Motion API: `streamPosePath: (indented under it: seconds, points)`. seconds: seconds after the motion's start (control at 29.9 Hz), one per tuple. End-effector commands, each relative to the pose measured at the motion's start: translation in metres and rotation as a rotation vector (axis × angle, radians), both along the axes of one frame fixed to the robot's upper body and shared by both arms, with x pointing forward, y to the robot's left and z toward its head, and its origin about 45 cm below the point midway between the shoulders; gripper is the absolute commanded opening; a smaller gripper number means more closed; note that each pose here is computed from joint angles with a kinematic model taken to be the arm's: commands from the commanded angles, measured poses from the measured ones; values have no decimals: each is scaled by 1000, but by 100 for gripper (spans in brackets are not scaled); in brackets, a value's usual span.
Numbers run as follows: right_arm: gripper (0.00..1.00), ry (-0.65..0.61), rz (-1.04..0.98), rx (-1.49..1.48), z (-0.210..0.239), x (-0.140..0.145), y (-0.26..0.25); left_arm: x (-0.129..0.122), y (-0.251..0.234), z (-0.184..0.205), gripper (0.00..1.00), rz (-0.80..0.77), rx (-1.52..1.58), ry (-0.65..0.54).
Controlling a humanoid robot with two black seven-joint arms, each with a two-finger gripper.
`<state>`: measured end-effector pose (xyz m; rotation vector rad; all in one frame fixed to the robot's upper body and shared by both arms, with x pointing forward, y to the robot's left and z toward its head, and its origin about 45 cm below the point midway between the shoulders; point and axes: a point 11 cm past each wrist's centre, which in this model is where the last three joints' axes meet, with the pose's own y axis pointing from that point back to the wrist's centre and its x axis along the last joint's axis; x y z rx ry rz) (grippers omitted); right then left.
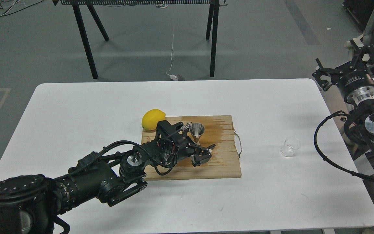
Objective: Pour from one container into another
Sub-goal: 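Carry the jigger onto the cutting board and set it upright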
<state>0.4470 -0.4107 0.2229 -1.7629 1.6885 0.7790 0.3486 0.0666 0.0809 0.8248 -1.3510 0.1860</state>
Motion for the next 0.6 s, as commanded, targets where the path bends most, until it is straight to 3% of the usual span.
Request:
streamPosePath:
  seconds: [0.0,0.57]
  points:
    - [99,1,-1,-1,0,0,-1,-1,-1,0,98,-2,-3,2]
    - [99,1,-3,2,-1,-1,-1,10,51,-2,98,50,41,-20]
